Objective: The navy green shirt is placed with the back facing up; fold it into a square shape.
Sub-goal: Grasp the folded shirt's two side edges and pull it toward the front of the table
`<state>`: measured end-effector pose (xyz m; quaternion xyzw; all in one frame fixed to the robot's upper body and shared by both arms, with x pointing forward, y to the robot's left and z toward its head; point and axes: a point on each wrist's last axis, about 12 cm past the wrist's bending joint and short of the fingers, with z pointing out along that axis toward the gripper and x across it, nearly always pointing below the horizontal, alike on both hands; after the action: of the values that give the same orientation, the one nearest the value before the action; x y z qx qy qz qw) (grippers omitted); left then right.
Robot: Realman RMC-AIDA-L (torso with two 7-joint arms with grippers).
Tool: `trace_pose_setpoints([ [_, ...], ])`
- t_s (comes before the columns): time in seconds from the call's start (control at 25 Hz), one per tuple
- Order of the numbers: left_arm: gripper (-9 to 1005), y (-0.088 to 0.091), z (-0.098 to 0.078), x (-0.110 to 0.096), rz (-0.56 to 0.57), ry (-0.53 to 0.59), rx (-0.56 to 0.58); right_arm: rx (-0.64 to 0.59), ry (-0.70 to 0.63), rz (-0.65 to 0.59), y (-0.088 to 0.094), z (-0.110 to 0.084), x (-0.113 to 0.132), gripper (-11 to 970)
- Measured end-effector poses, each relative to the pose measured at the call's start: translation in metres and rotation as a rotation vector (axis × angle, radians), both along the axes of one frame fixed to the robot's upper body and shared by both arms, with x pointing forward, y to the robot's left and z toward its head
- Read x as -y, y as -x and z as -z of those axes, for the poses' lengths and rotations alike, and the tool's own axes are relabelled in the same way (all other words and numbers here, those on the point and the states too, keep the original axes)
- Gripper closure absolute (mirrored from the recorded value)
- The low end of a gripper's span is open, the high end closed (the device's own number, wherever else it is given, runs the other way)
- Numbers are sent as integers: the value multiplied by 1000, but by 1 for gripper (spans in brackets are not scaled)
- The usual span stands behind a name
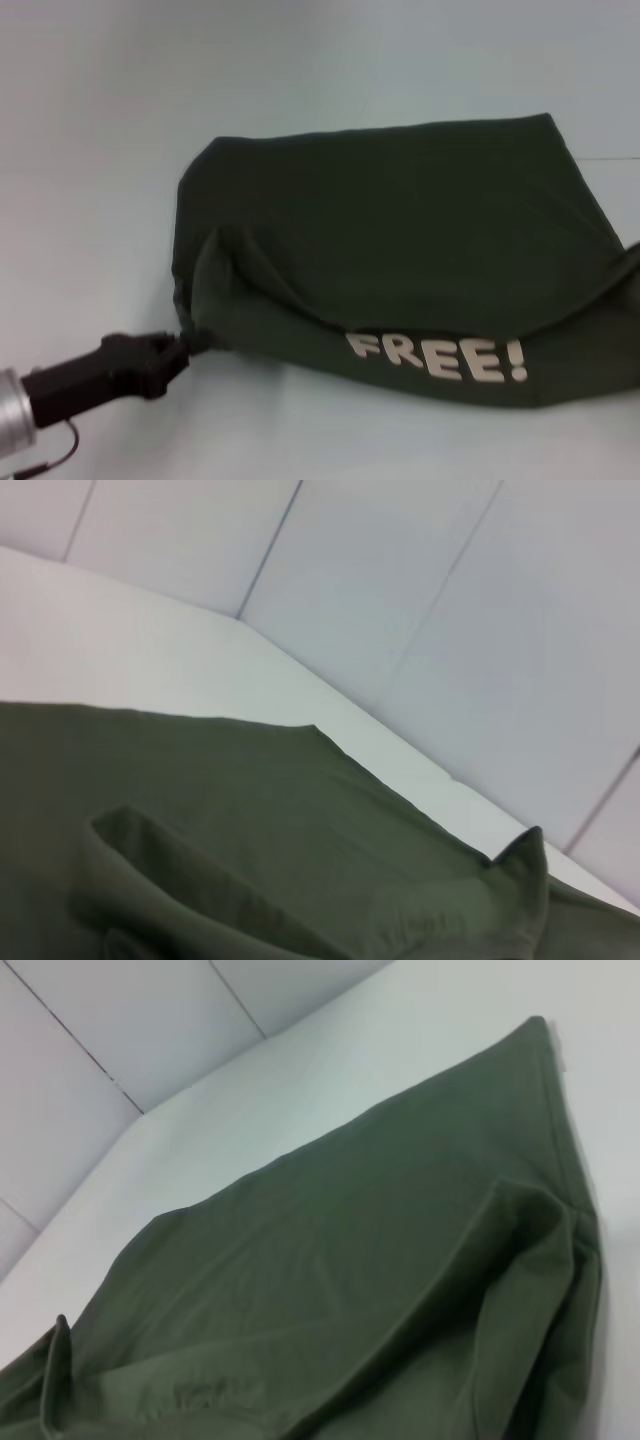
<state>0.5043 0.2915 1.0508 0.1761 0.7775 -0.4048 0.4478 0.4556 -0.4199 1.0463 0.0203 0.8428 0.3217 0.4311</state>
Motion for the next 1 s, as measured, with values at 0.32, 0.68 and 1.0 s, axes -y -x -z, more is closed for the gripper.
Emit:
trace_pose_setpoints([
  [0.32,997,36,2,-11,83,74,-61,24,-25,-32,32,0,5,945],
  [0.68,998,67,8,-19,133,118,-132,29,-40,-99,52,1,2,945],
  [1.0,998,81,11,-26,133,122,-168,20,-57,-121,66,6,-4,946],
])
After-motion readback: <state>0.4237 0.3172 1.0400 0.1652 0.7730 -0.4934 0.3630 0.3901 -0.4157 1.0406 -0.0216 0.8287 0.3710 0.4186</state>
